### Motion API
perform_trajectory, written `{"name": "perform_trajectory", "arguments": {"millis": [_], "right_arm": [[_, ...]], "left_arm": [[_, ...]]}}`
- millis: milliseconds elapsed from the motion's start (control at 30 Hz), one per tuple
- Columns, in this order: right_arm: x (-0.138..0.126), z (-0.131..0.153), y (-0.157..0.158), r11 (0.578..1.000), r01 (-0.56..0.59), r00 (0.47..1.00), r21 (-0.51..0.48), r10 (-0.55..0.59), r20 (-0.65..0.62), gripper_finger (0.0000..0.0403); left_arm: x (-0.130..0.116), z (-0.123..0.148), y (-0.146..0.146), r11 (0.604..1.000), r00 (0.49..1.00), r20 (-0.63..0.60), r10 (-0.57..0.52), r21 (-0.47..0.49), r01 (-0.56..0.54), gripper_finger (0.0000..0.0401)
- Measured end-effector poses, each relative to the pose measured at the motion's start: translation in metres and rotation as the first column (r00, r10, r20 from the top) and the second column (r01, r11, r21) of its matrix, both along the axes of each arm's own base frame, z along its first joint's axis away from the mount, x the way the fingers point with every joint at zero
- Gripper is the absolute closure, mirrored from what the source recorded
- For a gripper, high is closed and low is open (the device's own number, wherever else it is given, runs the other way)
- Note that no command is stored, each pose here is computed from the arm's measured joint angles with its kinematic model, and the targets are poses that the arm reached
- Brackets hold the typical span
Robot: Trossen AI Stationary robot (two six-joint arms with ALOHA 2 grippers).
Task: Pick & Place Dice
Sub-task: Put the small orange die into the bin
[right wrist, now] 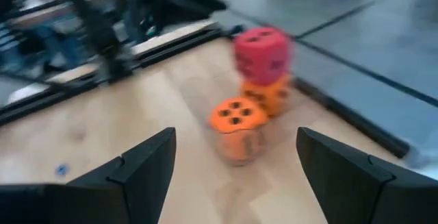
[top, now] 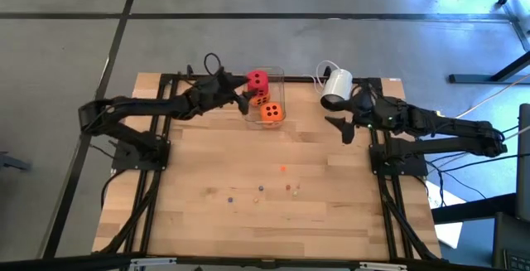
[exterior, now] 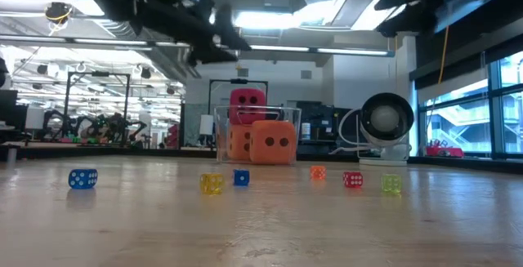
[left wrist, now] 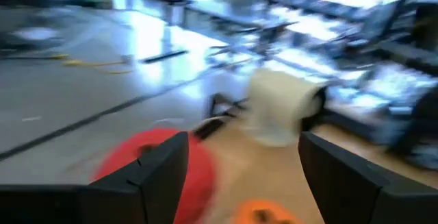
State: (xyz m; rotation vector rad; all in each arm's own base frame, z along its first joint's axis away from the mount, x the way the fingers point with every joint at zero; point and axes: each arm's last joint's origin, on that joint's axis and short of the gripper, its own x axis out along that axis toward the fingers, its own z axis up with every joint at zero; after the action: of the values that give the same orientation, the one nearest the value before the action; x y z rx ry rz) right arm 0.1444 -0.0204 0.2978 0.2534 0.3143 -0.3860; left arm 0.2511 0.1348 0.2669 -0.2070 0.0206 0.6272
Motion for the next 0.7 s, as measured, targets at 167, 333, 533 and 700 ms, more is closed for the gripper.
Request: {"name": "perform_trajectory", "arguments": {"millis": [167,333,533,700], "right_arm": [[0.033,-0.019,0.006,0.987,-0.146,0.983,0.062,0.152,-0.102,0.0101],[0.068,-0.045,0.016,0.965,-0.259,0.938,0.032,0.259,-0.229,0.0101],[0.1,-0.07,0.029,0.931,-0.363,0.897,0.034,0.359,-0.26,0.0106],[0.121,-0.092,0.038,0.921,-0.376,0.887,0.108,0.391,-0.247,0.0125]], "left_arm": [[-0.006,0.017,-0.018,0.979,0.978,0.054,-0.201,-0.009,0.202,0.013],[-0.009,0.022,-0.033,0.965,0.966,0.067,-0.251,-0.063,0.255,0.0131],[-0.006,0.02,-0.043,0.954,0.957,0.051,-0.286,-0.078,0.289,0.0131],[-0.002,0.018,-0.053,0.934,0.94,0.061,-0.335,-0.111,0.34,0.0131]]}}
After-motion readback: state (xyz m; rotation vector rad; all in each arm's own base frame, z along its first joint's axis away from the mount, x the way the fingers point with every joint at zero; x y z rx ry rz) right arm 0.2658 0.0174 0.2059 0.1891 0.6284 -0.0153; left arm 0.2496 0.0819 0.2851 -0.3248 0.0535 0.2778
